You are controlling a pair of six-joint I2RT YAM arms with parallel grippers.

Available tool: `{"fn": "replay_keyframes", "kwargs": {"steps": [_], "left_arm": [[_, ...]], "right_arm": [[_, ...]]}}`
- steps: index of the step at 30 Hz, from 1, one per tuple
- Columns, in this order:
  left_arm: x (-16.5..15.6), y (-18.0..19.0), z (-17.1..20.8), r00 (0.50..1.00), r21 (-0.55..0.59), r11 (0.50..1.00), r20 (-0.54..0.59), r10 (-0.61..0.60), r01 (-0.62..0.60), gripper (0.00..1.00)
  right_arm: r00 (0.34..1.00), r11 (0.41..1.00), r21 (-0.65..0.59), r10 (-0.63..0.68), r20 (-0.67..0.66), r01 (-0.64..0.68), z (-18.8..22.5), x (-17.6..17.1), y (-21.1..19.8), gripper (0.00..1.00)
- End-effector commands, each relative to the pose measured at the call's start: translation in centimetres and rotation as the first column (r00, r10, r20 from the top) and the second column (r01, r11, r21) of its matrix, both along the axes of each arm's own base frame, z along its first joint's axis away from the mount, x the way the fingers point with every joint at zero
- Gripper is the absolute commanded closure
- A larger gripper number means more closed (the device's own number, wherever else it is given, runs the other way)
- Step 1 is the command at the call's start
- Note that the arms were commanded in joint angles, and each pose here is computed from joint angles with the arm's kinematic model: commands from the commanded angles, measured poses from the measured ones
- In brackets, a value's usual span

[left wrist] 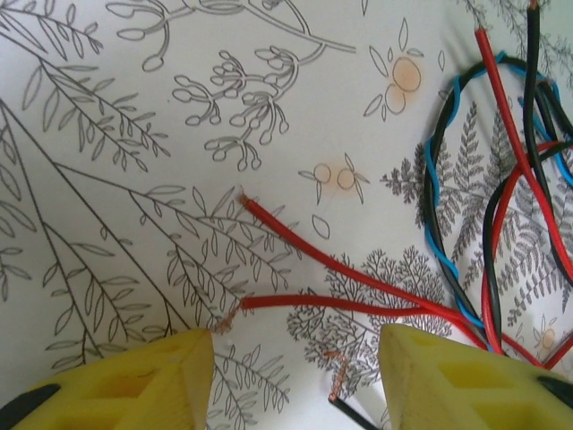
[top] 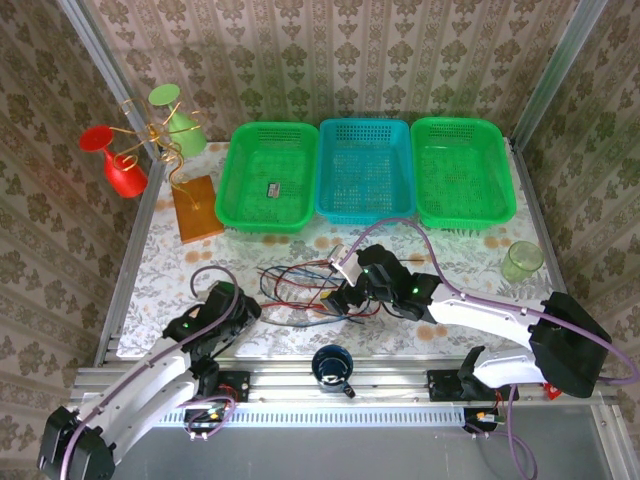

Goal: Untangle the cables

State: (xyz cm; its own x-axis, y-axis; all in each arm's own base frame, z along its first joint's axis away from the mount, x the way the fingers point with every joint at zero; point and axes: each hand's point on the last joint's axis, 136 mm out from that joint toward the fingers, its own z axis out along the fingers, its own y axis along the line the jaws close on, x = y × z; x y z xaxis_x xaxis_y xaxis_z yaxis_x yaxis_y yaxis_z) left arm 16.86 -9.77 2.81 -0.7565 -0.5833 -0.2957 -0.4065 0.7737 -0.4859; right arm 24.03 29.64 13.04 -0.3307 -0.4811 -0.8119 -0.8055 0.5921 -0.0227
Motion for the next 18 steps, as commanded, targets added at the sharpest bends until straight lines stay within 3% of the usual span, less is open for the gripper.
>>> {"fn": "replay_keyframes", "kwargs": {"steps": [1, 14, 18], "left_arm": [[0.8, -0.2, 0.2, 0.999, -0.036, 0.999, 0.027, 0.023, -0.022, 0.52], [1.6, 1.1, -0.4, 0.996, 0.007, 0.998, 0.071, 0.059, -0.059, 0.63], [1.6, 1.6, -0.8, 0.995, 0.017, 0.997, 0.068, 0.07, -0.071, 0.72]], "right_arm": [[0.999, 0.999, 0.03, 0.037, 0.015, -0.037, 1.1, 0.0, 1.2, 0.04], [0.999, 0.999, 0.031, 0.034, -0.001, -0.034, 1.2, -0.4, 0.9, 0.03], [1.0, 0.999, 0.033, 0.031, 0.003, -0.031, 1.4, -0.4, 0.7, 0.03]]}}
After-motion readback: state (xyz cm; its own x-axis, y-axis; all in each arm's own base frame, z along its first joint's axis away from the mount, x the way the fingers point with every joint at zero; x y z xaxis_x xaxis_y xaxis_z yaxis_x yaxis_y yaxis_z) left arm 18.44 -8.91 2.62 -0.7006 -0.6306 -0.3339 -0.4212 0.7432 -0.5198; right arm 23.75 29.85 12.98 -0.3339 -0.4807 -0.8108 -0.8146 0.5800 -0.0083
